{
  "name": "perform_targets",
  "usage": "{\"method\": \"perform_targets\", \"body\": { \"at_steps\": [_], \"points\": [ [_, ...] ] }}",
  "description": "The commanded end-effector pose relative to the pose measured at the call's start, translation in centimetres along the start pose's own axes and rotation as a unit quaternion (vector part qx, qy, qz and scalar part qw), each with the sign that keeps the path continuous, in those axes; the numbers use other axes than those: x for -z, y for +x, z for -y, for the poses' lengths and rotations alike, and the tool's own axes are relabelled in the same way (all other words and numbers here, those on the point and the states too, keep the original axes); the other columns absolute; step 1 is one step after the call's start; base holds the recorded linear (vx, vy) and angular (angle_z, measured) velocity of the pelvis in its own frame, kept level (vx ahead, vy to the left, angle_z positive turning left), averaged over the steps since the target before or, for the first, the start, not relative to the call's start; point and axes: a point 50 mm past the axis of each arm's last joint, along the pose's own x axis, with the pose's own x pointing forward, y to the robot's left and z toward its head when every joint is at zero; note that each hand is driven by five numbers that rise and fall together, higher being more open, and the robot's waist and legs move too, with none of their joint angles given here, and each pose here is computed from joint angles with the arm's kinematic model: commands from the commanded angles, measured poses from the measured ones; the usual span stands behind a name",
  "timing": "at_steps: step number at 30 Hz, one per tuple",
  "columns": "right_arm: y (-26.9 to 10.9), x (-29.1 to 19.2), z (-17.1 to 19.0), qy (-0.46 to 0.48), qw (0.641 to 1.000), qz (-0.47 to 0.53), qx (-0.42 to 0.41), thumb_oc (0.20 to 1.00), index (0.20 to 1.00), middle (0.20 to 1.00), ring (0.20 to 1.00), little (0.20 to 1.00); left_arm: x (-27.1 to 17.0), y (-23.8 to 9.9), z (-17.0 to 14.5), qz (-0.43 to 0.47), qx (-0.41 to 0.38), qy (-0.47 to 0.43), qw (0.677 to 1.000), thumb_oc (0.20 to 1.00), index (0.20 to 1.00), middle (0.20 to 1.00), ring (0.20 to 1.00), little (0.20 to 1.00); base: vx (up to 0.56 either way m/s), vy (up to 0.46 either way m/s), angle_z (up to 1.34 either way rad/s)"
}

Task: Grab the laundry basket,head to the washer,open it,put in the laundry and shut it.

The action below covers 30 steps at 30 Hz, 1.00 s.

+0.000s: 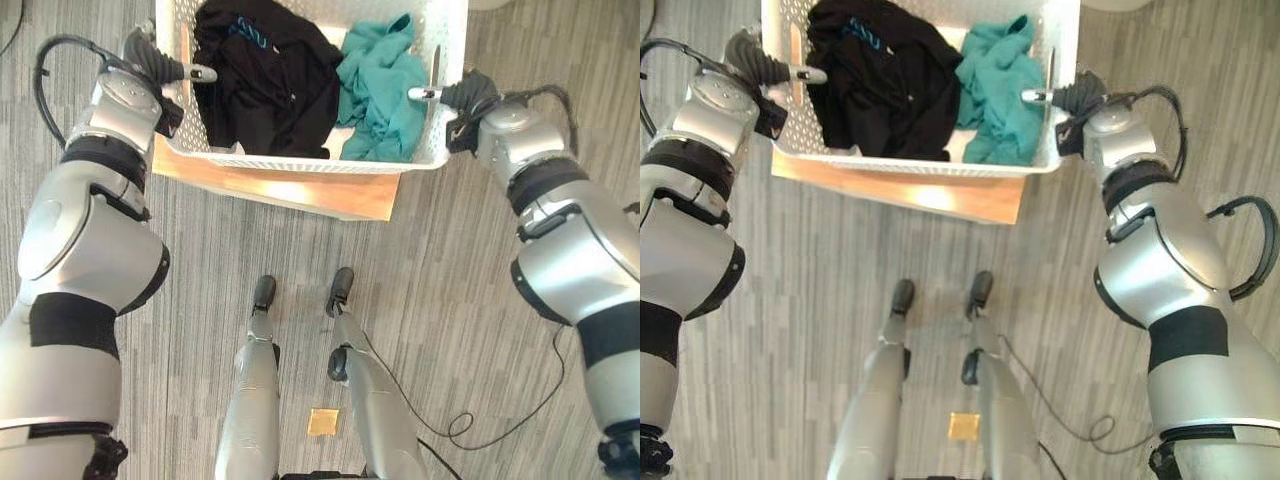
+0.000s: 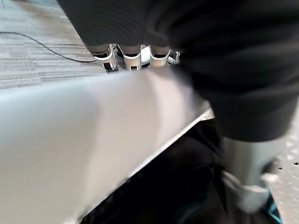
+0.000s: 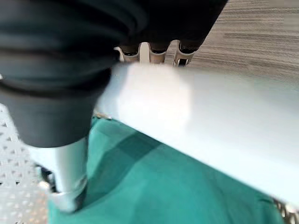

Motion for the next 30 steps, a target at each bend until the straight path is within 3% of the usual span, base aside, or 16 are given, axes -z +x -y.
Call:
{"method": "perform_targets", "body": {
  "at_steps": [1, 2, 5, 7, 8, 10, 11, 12, 19, 22, 28, 30],
  "points": [
    [-0.2, -0.8, 0.7, -0.026, 0.999, -0.019, 0.011, 1.0, 1.0, 1.0, 1.0, 1.0, -1.5, -0.2, -3.4, -0.008, -0.045, 0.027, 0.999, 0.2, 0.2, 0.2, 0.2, 0.2, 0.04, -0.006, 0.05],
    [-0.2, -0.6, 0.6, -0.033, 0.999, -0.024, 0.009, 1.0, 1.0, 1.0, 1.0, 1.0, -1.3, -0.2, -3.3, -0.012, -0.043, 0.042, 0.998, 0.2, 0.2, 0.2, 0.2, 0.2, 0.03, 0.003, 0.09],
    [-0.1, 0.2, 0.4, -0.05, 0.998, -0.032, 0.004, 0.2, 0.2, 0.2, 0.2, 0.2, -1.2, -0.2, -2.7, -0.008, -0.035, 0.146, 0.989, 0.2, 0.2, 0.2, 0.2, 0.2, 0.01, 0.01, 0.05],
    [-0.1, 0.6, 0.5, -0.068, 0.997, -0.037, 0.006, 0.2, 0.2, 0.2, 0.2, 0.2, -1.0, -0.1, -2.4, -0.006, -0.031, 0.179, 0.983, 0.2, 0.2, 0.2, 0.2, 0.2, 0.0, 0.0, 0.0],
    [0.0, 1.2, 0.5, -0.071, 0.997, -0.042, 0.007, 1.0, 1.0, 1.0, 1.0, 1.0, -0.9, -0.1, -1.9, -0.002, -0.03, 0.196, 0.98, 0.2, 0.2, 0.2, 0.2, 0.2, 0.0, 0.0, 0.0],
    [0.0, 1.4, 0.5, -0.071, 0.997, -0.041, 0.006, 1.0, 1.0, 1.0, 1.0, 1.0, -0.8, -0.1, -1.6, -0.001, -0.028, 0.203, 0.979, 0.2, 0.2, 0.2, 0.2, 0.2, 0.0, 0.0, 0.0],
    [0.0, 1.4, 0.4, -0.072, 0.997, -0.036, 0.008, 0.652, 0.652, 0.652, 0.652, 0.652, -0.7, -0.1, -1.3, 0.001, -0.027, 0.209, 0.978, 0.2, 0.2, 0.2, 0.2, 0.2, 0.0, 0.0, 0.0],
    [0.0, 1.7, 0.5, -0.068, 0.997, -0.034, 0.01, 0.2, 0.2, 0.2, 0.2, 0.2, -0.1, 0.0, -0.8, 0.001, -0.023, 0.216, 0.976, 0.2, 0.2, 0.2, 0.2, 0.2, 0.0, 0.0, 0.0],
    [0.0, 2.7, 1.1, -0.056, 0.998, -0.014, 0.016, 0.2, 0.2, 0.2, 0.2, 0.2, -0.1, -0.1, 1.2, 0.064, -0.015, 0.231, 0.971, 0.2, 0.2, 0.2, 0.2, 0.2, 0.0, 0.005, 0.0],
    [-0.5, 3.7, 2.4, -0.039, 0.999, 0.017, 0.01, 0.2, 0.2, 0.2, 0.2, 0.2, 1.6, -0.6, 1.4, 0.101, 0.005, 0.154, 0.983, 0.2, 0.2, 0.2, 0.2, 0.2, 0.04, 0.059, -0.02],
    [-2.0, 5.0, 3.3, -0.052, 0.997, 0.055, -0.02, 0.2, 0.2, 0.2, 0.2, 0.2, 2.9, -2.4, 1.0, 0.159, 0.032, 0.114, 0.98, 0.2, 0.2, 0.2, 0.2, 0.2, 0.07, 0.065, -0.05],
    [-6.3, 8.3, 5.9, -0.062, 0.992, 0.086, -0.065, 0.2, 0.2, 0.2, 0.2, 0.2, 6.7, -6.2, 1.2, 0.182, 0.095, 0.102, 0.973, 0.2, 0.2, 0.2, 0.2, 0.2, 0.2, 0.127, -0.31]
  ]
}}
